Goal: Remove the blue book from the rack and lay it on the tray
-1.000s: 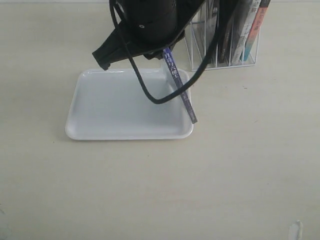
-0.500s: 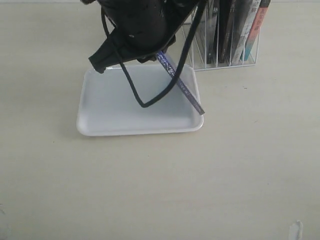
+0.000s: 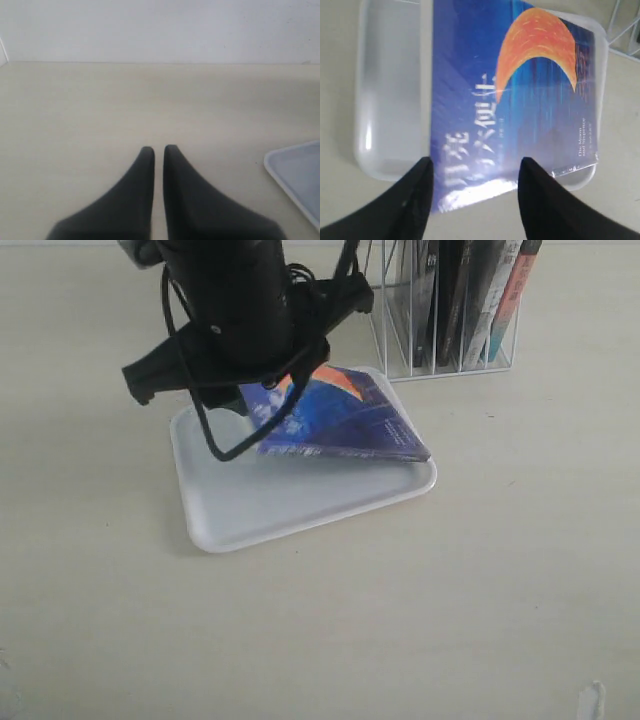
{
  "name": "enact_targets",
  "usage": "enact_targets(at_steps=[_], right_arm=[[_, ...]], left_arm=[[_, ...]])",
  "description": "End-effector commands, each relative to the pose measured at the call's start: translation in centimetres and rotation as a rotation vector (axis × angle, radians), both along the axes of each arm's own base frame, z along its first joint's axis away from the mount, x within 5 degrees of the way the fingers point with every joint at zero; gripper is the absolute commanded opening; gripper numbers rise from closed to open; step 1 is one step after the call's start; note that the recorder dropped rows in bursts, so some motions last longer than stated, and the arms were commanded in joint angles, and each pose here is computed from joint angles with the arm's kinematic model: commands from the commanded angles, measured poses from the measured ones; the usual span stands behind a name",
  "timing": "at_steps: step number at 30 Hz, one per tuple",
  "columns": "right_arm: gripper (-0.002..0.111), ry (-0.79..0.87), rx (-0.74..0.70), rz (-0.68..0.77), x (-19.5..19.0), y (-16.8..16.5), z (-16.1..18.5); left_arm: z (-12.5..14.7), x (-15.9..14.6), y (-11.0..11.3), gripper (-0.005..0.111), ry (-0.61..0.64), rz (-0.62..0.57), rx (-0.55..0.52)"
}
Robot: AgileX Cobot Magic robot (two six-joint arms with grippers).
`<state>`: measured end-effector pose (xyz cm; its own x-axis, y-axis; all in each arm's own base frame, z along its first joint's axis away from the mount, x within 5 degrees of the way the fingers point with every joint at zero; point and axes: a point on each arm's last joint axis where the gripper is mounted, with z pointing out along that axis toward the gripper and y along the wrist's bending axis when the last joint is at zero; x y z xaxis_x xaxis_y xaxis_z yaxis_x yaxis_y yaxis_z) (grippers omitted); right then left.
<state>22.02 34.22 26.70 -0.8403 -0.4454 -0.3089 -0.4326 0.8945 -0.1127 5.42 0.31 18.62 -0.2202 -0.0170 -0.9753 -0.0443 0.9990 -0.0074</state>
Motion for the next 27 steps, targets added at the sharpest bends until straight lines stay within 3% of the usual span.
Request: enact_targets(at_steps=[1, 6, 7, 10, 27], right_arm=[[0.050, 0.048, 0.129, 0.027, -0.4, 1.0, 2.7], [0.046, 0.029, 0.201, 0.060, -0.6, 1.3, 5.1], [0.038, 0.021, 0.204, 0.078, -0.6, 1.3, 5.4], [0.000, -0.012, 0.191, 0.145, -0.6, 0.9, 6.2], [0.000, -0.043, 0.190, 0.206, -0.6, 0.8, 6.7]], left_arm=[[-0.1, 0.0, 0.0, 0.006, -0.004, -0.009, 0.004], [-0.1, 0.0, 0.0, 0.006, -0.004, -0.009, 0.004], [-0.1, 0.0, 0.0, 0.006, -0.004, -0.009, 0.004], [-0.1, 0.0, 0.0, 0.006, -0.004, -0.009, 0.004], [-0.1, 0.0, 0.0, 0.006, -0.004, -0.009, 0.004]])
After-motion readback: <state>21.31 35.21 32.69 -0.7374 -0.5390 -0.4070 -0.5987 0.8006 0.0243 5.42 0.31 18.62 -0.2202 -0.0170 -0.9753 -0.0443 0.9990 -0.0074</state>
